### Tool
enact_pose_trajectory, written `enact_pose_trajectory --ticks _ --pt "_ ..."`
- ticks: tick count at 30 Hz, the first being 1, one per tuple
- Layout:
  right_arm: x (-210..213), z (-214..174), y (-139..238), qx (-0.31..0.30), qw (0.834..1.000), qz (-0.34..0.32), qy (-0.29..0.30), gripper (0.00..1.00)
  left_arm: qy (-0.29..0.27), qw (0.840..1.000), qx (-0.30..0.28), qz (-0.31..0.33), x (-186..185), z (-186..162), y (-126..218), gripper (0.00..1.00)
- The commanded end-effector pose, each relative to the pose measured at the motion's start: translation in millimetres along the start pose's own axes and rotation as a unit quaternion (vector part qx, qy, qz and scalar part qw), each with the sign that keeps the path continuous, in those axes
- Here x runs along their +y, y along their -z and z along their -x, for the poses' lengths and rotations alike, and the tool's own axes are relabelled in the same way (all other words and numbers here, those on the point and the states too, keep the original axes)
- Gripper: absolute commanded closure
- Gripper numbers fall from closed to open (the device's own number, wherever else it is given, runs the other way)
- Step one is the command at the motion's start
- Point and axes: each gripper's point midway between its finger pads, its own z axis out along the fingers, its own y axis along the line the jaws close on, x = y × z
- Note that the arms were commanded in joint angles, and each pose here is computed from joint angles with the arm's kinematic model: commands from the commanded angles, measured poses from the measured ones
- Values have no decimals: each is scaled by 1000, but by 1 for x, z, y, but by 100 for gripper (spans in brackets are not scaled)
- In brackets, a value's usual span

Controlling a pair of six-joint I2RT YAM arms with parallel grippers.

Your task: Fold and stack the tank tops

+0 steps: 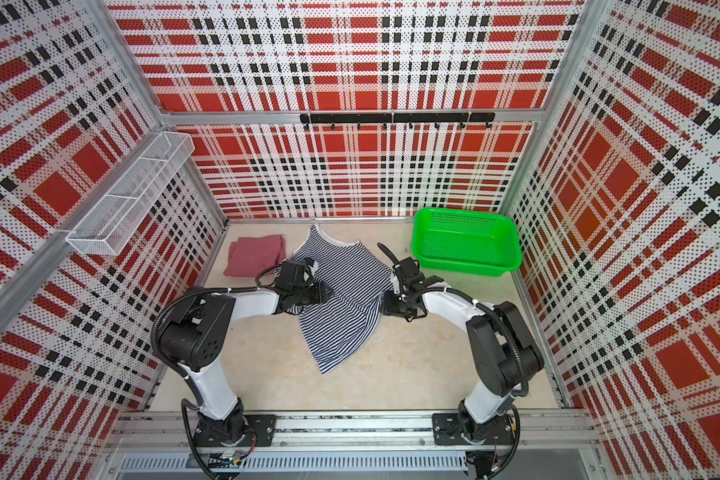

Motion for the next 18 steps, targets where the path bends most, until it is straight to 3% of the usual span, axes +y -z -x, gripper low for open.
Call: enact_pose_trajectory --ticks 1,9,12,18 --pt "14 -2 -10 -5 997 68 22 50 45 995 84 37 37 -57 -15 49" --pt "41 18 -35 -52 982 177 51 36 60 994 82 32 40 -61 -17 49" --pt "56 22 -34 -50 975 215 40 36 66 994 83 33 42 -61 -18 49" --pt "67 17 -6 -36 978 199 56 44 73 993 80 37 48 -59 -19 50"
